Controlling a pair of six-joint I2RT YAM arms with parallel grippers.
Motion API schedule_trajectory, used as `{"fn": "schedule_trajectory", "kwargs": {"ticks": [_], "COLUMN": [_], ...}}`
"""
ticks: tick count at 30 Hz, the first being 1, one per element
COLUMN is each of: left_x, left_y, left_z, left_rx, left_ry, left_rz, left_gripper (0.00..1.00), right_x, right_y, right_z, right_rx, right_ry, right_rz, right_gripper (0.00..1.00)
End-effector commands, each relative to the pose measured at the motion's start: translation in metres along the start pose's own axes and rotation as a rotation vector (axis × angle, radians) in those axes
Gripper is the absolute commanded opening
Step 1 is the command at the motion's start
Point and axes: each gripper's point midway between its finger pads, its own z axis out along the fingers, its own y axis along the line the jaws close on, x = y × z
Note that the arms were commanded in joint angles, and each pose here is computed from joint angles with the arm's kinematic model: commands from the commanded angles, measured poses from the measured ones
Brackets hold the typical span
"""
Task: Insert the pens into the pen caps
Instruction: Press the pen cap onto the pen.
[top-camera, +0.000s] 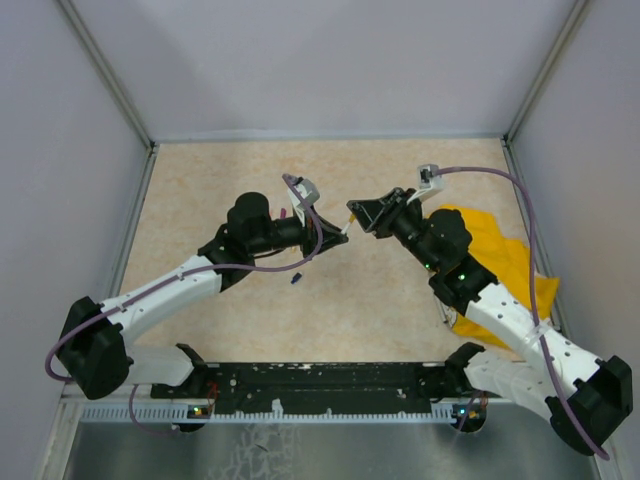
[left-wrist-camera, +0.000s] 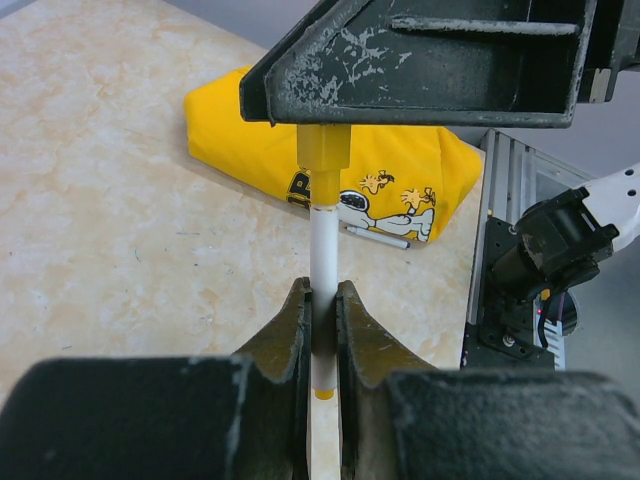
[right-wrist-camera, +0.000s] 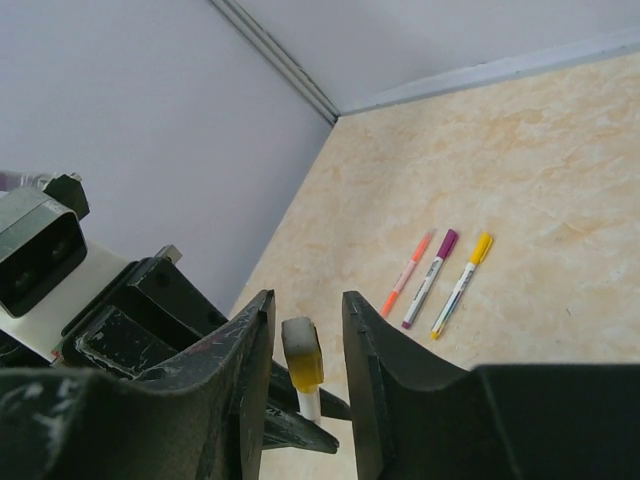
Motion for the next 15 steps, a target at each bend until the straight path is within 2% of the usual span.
{"fn": "schedule_trajectory", "kwargs": {"ticks": [1, 15], "left_x": [-0.023, -0.023], "left_y": [-0.008, -0.007], "left_z": [-0.001, -0.002], "left_rx": [0.02, 0.014], "left_ry": [-0.059, -0.061], "left_rz": [0.032, 0.027], "left_gripper": [0.0, 0.0], "right_x": [-0.023, -0.004], "right_y": [0.02, 0.01], "right_z": [-0.004, -0.005], "right_rx": [-0.062, -0.066], "right_ry": [-0.055, -0.023], "right_rz": [-0.003, 0.003], "right_gripper": [0.32, 0.04]}}
